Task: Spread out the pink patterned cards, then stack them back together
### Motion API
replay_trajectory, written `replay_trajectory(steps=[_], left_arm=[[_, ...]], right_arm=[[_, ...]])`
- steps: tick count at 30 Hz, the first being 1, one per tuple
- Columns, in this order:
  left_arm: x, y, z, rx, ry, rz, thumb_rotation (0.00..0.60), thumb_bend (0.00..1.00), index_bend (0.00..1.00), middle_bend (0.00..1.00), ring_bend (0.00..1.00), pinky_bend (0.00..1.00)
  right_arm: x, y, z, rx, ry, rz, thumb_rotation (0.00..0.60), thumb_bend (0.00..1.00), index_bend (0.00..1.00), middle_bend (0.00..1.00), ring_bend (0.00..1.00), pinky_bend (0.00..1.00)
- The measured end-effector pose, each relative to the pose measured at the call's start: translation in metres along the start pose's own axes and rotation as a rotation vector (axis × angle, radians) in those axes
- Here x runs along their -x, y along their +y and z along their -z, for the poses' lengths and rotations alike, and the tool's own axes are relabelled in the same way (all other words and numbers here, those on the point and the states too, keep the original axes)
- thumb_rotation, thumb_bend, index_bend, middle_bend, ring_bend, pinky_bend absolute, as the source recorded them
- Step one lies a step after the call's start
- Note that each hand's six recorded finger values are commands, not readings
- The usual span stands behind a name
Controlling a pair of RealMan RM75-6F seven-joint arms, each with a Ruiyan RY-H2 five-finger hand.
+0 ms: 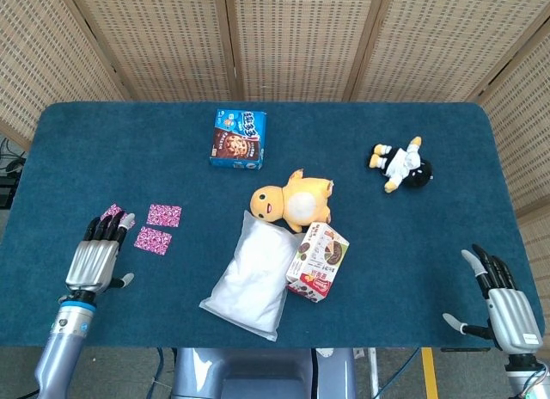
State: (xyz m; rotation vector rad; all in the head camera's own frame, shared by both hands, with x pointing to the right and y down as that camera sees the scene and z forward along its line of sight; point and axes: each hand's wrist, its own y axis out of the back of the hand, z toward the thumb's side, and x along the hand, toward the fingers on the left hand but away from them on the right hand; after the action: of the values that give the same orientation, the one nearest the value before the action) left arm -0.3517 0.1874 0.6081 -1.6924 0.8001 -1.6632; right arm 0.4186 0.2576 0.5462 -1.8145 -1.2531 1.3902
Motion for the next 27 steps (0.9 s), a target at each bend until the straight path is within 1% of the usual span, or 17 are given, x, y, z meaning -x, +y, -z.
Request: replay_trajectory(steps=[4, 7, 14, 21, 24, 27], left_arm=[[0.013, -0.004, 0.014, 0.031, 0.017, -0.024, 0.600, 0.18, 0.00, 0.00, 0.00, 0.00], [0.015, -0.008, 0.023, 0.033, 0.031, -0.029, 0.600, 0.18, 0.00, 0.00, 0.00, 0.00], [0.010, -0.009, 0.024, 0.040, 0.026, -0.056, 0.600, 0.18, 0.01, 0.00, 0.00, 0.00], [0.008, -0.012, 0.024, 0.047, 0.029, -0.050, 0.600, 0.19, 0.14, 0.00, 0.00, 0.00], [0.004, -0.014, 0.022, 0.042, 0.026, -0.034, 0.600, 0.19, 0.18, 0.00, 0.00, 0.00], [-0.004, -0.010, 0.016, 0.021, 0.021, -0.026, 0.600, 0.20, 0.19, 0.00, 0.00, 0.00]], right_arm=[[0.000, 0.000, 0.000, -0.002, -0.002, 0.003, 0.600, 0.10, 0.04, 0.00, 0.00, 0.00], [0.000, 0.001, 0.000, 0.001, -0.003, 0.004, 0.600, 0.11, 0.04, 0.00, 0.00, 0.00], [0.000, 0.003, 0.000, 0.005, 0.001, 0.010, 0.600, 0.10, 0.04, 0.00, 0.00, 0.00], [0.000, 0.002, 0.000, 0.006, 0.003, 0.005, 0.600, 0.11, 0.04, 0.00, 0.00, 0.00], [0.001, 0.001, 0.000, 0.010, 0.000, 0.002, 0.600, 0.11, 0.04, 0.00, 0.00, 0.00], [0.001, 0.001, -0.001, 0.012, 0.004, -0.001, 0.600, 0.11, 0.04, 0.00, 0.00, 0.00]])
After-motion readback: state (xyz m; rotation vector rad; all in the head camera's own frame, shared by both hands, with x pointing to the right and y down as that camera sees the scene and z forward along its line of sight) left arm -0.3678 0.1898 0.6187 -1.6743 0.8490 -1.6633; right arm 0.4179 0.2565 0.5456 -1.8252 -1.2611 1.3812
